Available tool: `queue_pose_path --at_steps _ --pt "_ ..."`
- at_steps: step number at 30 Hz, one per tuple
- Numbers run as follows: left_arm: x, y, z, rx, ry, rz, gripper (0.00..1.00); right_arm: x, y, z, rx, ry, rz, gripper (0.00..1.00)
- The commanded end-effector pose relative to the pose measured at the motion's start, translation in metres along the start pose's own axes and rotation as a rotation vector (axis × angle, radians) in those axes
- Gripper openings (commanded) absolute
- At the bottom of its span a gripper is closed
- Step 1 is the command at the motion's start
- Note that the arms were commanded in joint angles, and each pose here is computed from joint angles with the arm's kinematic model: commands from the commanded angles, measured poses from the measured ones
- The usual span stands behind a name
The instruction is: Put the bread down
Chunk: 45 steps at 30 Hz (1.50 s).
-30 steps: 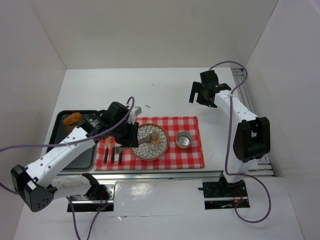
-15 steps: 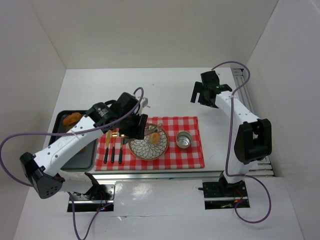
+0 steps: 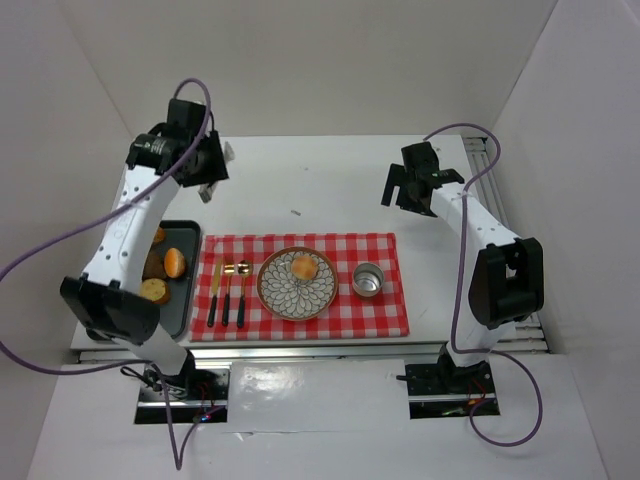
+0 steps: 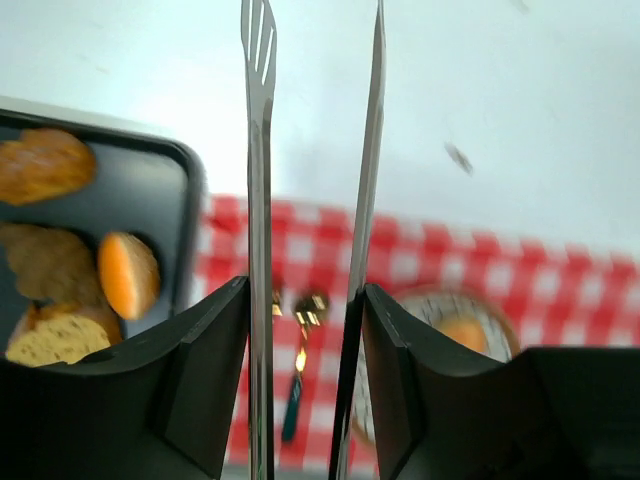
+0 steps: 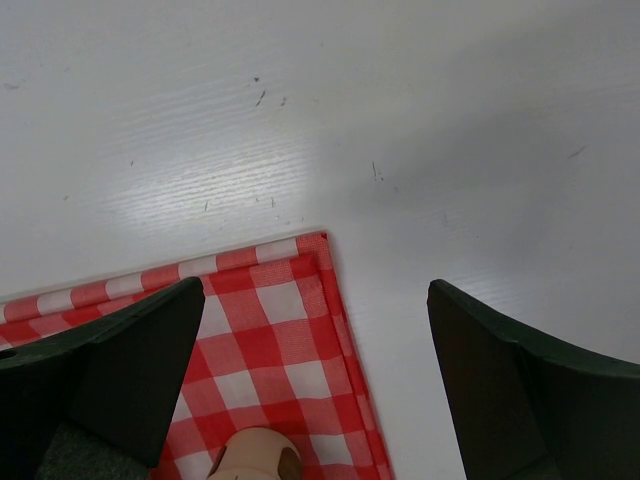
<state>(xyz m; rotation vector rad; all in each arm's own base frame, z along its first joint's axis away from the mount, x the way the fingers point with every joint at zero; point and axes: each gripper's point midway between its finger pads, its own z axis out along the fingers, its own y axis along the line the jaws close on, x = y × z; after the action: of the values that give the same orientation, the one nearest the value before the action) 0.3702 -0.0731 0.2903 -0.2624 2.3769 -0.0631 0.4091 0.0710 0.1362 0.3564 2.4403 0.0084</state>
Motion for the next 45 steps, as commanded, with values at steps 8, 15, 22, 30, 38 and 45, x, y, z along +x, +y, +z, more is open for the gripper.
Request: queue_pose_path --at_steps 8,15,22,30,38,45 --pt "-0.091 0.084 0.102 -0.223 -0.228 -0.210 0.60 -0.012 -0.005 -0.006 0.019 -0.047 0.001 1.00" --pt "-0.094 0.087 0.180 -0.293 -0.244 -0.225 0.61 -0.009 -0.004 0.000 0.014 -0.026 -0.038 1.00" --pt "-0.082 0.072 0.237 -0.261 -0.147 -0.188 0.78 -0.014 -0.014 -0.007 0.046 -0.051 -0.028 1.00" --pt "-0.083 0.060 0.231 -0.206 -0.098 -0.204 1.00 -0.018 -0.015 -0.009 0.034 -0.069 -0.007 1.00" --pt "-0.074 -0.007 0.129 -0.020 -0.188 -0.066 0.99 -0.020 -0.020 -0.013 0.040 -0.075 -0.009 1.00" --pt "-0.033 -0.006 0.066 0.045 -0.166 -0.009 0.97 -0.023 -0.025 -0.020 0.062 -0.094 -0.006 1.00"
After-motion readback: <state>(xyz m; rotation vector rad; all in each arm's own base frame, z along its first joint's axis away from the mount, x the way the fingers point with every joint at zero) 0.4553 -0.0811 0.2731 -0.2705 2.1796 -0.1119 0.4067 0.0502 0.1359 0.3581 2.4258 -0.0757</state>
